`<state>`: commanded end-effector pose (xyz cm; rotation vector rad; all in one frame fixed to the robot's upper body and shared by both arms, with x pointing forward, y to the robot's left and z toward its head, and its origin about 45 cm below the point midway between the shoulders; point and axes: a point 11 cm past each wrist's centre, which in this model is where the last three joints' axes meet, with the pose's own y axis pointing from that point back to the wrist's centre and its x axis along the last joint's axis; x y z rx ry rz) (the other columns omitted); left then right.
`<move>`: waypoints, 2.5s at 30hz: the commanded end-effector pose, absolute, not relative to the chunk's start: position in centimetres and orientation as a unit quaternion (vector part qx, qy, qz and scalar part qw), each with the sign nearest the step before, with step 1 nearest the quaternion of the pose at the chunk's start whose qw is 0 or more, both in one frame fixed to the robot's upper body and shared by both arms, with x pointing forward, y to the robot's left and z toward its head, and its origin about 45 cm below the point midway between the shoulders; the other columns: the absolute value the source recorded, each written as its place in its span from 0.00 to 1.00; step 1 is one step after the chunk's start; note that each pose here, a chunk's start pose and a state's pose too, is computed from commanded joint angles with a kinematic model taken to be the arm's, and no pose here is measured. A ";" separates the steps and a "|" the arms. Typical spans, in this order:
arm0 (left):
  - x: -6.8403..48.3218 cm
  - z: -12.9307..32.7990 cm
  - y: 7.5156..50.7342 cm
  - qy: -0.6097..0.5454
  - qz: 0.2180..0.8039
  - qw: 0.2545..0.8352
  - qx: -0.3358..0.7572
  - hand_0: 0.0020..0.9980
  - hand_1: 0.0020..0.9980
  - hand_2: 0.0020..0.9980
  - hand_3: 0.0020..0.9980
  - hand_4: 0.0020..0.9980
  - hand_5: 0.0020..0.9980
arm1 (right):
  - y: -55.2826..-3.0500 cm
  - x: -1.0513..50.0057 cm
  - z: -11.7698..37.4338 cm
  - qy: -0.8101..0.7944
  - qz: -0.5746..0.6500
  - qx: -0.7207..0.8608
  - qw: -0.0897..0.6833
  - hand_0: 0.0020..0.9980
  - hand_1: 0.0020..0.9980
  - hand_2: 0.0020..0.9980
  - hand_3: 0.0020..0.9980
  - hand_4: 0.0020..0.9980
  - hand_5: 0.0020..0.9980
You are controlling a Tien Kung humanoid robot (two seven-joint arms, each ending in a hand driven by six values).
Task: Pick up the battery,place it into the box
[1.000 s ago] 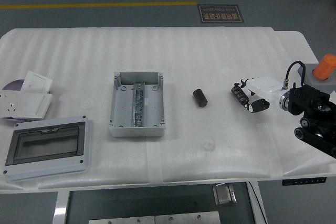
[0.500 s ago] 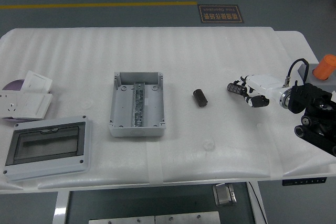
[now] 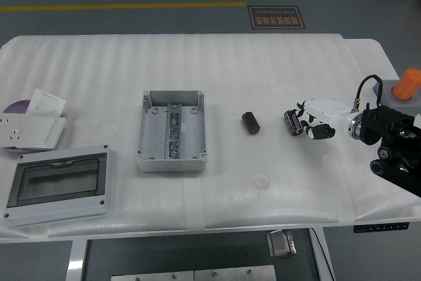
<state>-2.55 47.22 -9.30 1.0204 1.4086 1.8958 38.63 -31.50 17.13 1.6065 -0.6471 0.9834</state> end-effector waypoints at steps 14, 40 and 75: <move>-2.7 -9.1 47.6 0.524 0.711 0.275 0.381 0.63 0.67 0.61 0.63 0.69 0.30 | -31.0 38.7 18.5 -0.255 0.440 0.660 0.553 0.49 0.58 0.97 1.00 0.74 0.19; -2.2 -9.2 47.6 0.524 0.710 0.279 0.379 0.63 0.67 0.61 0.62 0.67 0.30 | -27.3 40.5 18.6 -0.260 0.400 0.699 0.532 0.49 0.58 0.99 1.00 0.80 0.23; -0.8 -8.9 48.1 0.513 0.714 0.288 0.380 0.62 0.67 0.61 0.62 0.67 0.31 | -27.0 41.0 15.7 -0.268 0.369 0.705 0.543 0.45 0.58 0.79 0.86 0.47 0.15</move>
